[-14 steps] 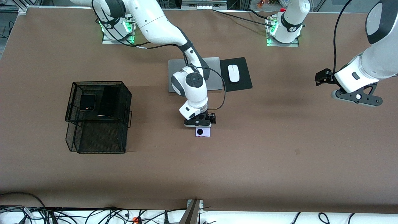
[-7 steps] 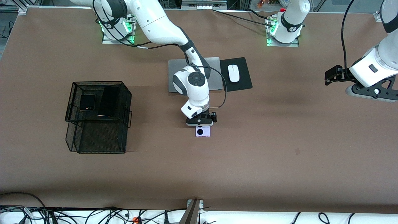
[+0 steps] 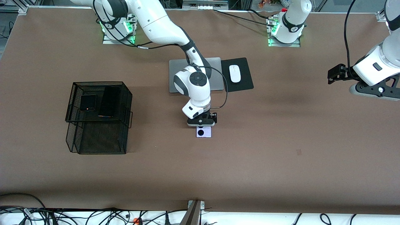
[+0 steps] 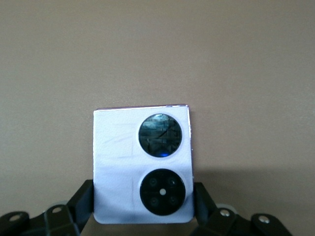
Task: Place phones with both arms
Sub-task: 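Grasp the white phone with the right gripper while the left gripper withdraws, then carry the white phone with the right gripper over the mesh basket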
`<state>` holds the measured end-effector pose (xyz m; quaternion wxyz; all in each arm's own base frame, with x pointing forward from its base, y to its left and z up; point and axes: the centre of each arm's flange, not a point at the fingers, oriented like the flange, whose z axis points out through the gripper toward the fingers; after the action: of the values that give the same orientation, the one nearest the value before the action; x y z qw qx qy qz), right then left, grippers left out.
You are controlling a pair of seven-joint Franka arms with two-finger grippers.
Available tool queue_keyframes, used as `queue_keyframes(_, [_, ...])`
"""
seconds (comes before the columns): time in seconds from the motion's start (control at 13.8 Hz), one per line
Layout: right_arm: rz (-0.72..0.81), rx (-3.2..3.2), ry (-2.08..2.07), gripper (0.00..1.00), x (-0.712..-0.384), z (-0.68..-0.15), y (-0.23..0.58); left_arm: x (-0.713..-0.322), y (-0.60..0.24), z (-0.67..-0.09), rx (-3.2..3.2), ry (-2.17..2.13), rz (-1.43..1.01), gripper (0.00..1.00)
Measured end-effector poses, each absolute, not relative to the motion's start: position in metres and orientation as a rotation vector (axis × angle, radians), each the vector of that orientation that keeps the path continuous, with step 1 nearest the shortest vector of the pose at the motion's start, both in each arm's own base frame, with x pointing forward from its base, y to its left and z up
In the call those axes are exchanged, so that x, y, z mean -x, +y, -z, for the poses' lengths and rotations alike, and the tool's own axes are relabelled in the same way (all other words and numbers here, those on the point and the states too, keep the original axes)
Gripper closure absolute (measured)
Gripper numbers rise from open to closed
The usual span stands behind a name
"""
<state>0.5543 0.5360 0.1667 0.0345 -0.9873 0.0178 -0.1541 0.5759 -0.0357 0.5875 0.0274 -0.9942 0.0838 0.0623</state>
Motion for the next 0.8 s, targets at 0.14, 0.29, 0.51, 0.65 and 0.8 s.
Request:
queue_keyframes(0.14, [0.475,3.045,0.054,0.15,-0.556,-0.169,0.535,-0.576,-0.033,-0.588,3.073,0.25,-0.192,0.0])
queue_keyframes(0.29, [0.477,3.095,0.067,0.15,-0.571,-0.19,0.524,-0.576,-0.032,-0.593,3.099,0.236,-0.177,0.0])
queue_keyframes(0.51, [0.437,3.172,0.026,0.15,-0.614,-0.287,0.474,-0.575,-0.032,-0.6,3.123,0.179,-0.155,0.0])
queue_keyframes(0.65, [0.305,3.215,-0.035,0.15,-0.646,-0.36,0.399,-0.575,-0.032,-0.6,3.123,0.167,-0.156,0.0])
queue_keyframes(0.8, [0.156,3.238,-0.099,0.15,-0.675,-0.412,0.298,-0.575,-0.031,-0.6,3.123,0.163,-0.162,0.0])
